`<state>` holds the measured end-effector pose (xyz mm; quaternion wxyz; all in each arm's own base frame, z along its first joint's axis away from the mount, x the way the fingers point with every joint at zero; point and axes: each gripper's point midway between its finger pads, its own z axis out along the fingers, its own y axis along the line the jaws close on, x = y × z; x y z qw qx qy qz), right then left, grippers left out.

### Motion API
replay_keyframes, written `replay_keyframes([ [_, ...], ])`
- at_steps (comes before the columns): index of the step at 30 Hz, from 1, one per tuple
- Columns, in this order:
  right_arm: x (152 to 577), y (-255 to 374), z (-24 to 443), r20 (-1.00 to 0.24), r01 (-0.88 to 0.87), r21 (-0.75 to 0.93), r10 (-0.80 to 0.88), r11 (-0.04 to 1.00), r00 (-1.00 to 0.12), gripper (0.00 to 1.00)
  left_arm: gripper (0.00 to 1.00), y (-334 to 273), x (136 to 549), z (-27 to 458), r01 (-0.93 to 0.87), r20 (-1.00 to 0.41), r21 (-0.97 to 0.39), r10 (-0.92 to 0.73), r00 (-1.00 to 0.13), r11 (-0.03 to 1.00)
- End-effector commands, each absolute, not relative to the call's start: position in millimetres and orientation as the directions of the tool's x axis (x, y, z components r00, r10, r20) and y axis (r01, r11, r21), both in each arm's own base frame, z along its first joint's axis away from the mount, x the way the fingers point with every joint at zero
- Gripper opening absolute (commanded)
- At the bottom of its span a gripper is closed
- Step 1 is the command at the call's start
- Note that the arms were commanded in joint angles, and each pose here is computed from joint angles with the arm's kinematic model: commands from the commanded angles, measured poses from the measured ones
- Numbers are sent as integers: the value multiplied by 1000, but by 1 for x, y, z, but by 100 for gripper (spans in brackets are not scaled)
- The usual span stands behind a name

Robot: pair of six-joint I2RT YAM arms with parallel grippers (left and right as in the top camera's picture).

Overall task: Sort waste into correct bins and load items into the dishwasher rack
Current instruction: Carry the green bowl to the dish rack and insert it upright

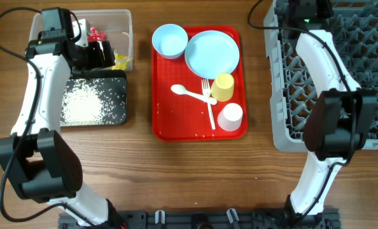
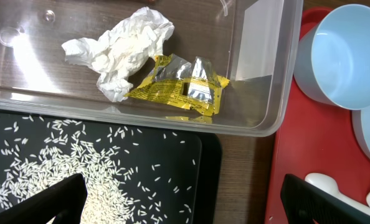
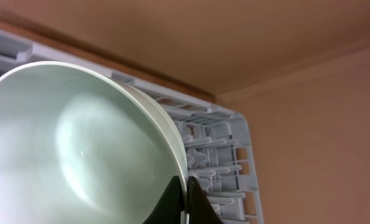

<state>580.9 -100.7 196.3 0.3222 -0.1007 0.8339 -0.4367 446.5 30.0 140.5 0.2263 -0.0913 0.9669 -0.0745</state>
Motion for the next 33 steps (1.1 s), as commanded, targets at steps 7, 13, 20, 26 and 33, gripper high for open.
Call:
replay_keyframes([
  [7,580,-121,200,-384,156,-868,-438,472,-813,4,100,32,448,148,-149,-441,-183,-217,-871,972],
  [13,579,-114,187,-368,127,-862,-435,490,-822,4,100,32,448,148,-149,-441,-183,-217,-871,972],
  [20,574,-107,174,-346,95,-856,-426,508,-836,4,100,32,448,148,-149,-441,-183,-217,-871,972],
  [26,573,-79,162,-340,47,-837,-449,546,-826,4,100,32,448,148,-149,-441,-183,-217,-871,972],
  [33,565,-69,149,-327,21,-815,-429,580,-842,45,100,32,448,148,-149,-441,-183,-217,-871,972],
])
